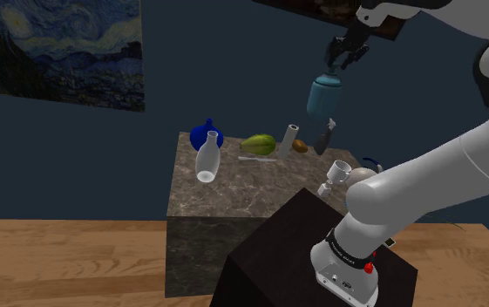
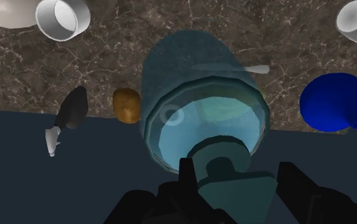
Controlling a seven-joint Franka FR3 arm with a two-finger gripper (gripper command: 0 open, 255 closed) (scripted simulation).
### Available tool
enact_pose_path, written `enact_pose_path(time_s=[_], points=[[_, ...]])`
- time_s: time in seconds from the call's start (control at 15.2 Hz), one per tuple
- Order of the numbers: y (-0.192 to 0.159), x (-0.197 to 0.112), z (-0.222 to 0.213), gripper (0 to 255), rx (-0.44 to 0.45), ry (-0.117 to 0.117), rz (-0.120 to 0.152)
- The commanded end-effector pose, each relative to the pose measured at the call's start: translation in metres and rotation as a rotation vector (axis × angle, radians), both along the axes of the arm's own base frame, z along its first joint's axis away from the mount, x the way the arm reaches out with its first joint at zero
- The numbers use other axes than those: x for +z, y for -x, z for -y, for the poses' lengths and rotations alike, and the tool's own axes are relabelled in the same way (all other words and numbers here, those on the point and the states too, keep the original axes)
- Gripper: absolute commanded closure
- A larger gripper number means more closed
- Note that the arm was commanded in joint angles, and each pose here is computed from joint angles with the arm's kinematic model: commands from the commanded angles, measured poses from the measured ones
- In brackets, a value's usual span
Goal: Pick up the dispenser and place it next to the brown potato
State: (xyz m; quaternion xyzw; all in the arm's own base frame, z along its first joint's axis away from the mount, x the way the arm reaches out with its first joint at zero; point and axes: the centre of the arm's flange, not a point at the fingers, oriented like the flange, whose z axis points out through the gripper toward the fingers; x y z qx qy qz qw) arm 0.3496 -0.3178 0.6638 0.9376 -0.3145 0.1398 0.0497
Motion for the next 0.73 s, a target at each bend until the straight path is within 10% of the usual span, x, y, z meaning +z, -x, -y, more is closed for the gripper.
enact_pose_path(time_s=[0.0,0.66], points=[[0.003,0.001,0.024,255,0.001,0.002,0.001],[0.029,0.002,0.154,255,0.001,0.002,0.001]])
